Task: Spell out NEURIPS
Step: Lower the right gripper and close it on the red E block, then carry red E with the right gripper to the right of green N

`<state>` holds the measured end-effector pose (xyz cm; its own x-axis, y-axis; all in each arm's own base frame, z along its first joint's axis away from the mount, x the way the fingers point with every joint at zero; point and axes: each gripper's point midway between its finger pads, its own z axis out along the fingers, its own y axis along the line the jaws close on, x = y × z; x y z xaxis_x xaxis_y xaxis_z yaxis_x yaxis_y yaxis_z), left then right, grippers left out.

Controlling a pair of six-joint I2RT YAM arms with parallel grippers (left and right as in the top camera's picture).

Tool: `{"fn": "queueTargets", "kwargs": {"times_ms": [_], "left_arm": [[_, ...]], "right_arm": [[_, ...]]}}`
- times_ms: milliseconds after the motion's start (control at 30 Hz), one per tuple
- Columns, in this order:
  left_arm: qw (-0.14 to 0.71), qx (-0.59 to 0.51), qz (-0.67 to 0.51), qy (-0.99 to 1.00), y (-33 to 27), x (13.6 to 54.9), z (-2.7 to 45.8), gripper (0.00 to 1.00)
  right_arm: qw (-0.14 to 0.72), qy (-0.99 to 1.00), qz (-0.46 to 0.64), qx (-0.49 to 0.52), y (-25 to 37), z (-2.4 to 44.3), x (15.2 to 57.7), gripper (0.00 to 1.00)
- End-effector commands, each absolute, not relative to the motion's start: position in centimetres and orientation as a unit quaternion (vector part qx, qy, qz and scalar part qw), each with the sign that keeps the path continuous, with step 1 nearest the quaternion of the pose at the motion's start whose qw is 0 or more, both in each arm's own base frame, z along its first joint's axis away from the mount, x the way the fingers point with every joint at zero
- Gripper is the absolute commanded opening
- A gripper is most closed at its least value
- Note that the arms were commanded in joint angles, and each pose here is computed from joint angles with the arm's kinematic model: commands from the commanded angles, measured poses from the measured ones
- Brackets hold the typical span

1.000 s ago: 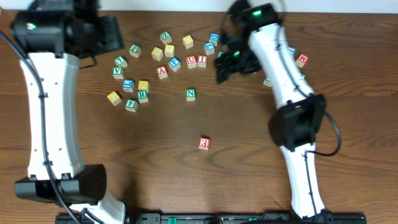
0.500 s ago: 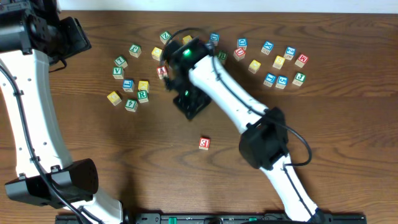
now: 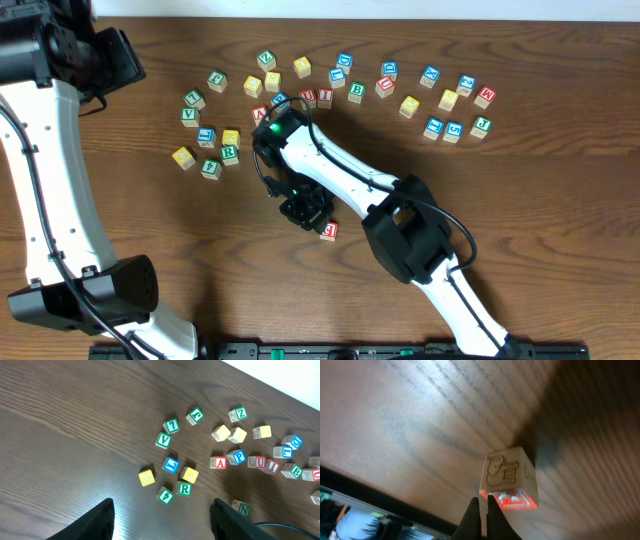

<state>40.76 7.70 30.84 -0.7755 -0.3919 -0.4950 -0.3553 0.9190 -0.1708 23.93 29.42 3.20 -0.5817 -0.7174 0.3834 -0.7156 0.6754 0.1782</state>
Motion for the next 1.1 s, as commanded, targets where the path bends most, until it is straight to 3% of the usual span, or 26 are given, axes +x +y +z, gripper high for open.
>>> {"fn": "queueTargets", "kwargs": {"times_ms": [0, 333, 667, 1067], "left_arm": [[0.268, -0.196, -0.024, 0.943, 8.1, 40.7, 30.7, 0.61], [0.265, -0.2, -0.013, 0.943, 8.5, 40.5, 30.5, 0.61], [0.247, -0.201, -0.013, 0.948, 8.5, 40.4, 29.3, 0.61], [0.244, -0.201, -0.013, 0.949, 8.5, 40.5, 29.0, 0.61]], "right_arm": [[0.175, -0.896, -0.014, 0.409, 30.3, 4.8, 23.9, 0.01], [0.054, -0.895, -0.067, 0.437, 29.4, 7.6, 22.4, 0.01], [0.123, -0.892, -0.059, 0.432, 26.3, 3.9, 18.7, 0.01], [0.077, -0.902, -0.059, 0.42, 26.7, 3.0, 21.4, 0.01]]}}
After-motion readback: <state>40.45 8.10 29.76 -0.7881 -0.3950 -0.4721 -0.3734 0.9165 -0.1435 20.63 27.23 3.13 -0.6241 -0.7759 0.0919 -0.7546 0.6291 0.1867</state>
